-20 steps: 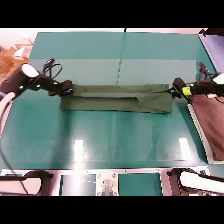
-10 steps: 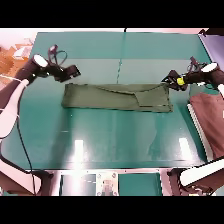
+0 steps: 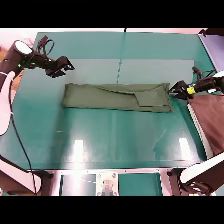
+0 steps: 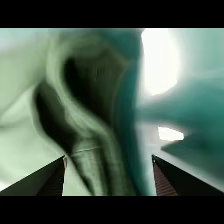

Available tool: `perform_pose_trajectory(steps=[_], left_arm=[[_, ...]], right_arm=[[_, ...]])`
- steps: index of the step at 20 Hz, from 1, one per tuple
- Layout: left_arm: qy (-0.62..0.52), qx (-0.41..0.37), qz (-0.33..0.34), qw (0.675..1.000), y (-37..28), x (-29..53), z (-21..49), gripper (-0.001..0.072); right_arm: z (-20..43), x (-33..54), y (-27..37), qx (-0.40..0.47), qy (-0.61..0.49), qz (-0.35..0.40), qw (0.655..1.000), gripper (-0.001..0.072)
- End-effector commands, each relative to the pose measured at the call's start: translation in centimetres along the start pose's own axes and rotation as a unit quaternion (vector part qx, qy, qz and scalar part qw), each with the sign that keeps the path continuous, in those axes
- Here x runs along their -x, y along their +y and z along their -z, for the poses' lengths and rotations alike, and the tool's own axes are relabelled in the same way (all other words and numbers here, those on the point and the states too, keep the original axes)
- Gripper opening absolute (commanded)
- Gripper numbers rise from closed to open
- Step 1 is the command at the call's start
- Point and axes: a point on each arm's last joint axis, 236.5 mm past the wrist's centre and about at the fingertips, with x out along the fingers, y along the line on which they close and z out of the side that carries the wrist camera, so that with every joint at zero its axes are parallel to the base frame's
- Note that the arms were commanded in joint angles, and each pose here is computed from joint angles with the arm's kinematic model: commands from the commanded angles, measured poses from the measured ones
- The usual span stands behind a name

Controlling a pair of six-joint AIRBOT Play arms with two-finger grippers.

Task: Fold the shirts.

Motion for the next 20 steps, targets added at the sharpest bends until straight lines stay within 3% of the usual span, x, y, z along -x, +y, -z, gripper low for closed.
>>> perform_pose_trajectory(steps=[1, 6, 7, 8, 9, 10, 11, 15, 20], left_arm=[[0.01, 0.014, 0.032, 0.999, -1.5, 0.3, 0.3, 0.0704], [0.015, 0.013, 0.054, 0.998, -3.3, -0.2, 0.7, 0.0703], [0.019, 0.007, 0.057, 0.998, -4.1, -0.6, 1.1, 0.0702], [0.021, -0.002, 0.059, 0.998, -5.0, -1.2, 1.5, 0.0701], [0.02, -0.01, 0.062, 0.998, -6.0, -1.9, 1.7, 0.0585], [0.019, -0.027, 0.066, 0.997, -7.2, -2.5, 2.1, 0.0283], [0.018, -0.054, 0.071, 0.996, -8.6, -3.2, 2.6, 0.0025], [0.01, -0.1, 0.09, 0.991, -14.3, -7.4, 5.0, 0.0022], [0.052, -0.136, 0.102, 0.984, -19.5, -17.4, 13.5, 0.0022]], right_arm=[[1.8, -2.1, 1.5, 0.03, 0.046, -0.091, 0.994, 0.0603], [0.5, -4.1, 1.9, 0.03, 0.03, -0.086, 0.995, 0.0598], [-0.4, -4.4, 2.0, 0.032, 0.015, -0.077, 0.996, 0.0442], [-1.2, -4.5, 2.2, 0.038, 0.001, -0.07, 0.997, 0.0238], [-1.7, -4.6, 2.6, 0.042, -0.005, -0.067, 0.997, 0.0196], [-1.9, -4.5, 3.2, 0.045, -0.005, -0.066, 0.997, 0.005], [-2.0, -4.4, 3.9, 0.052, -0.003, -0.068, 0.996, 0.002], [-2.2, -1.4, 7.3, 0.085, 0.007, -0.078, 0.993, 0.0018], [-0.1, 5.3, 14.7, 0.159, 0.009, -0.082, 0.984, 0.0018]])
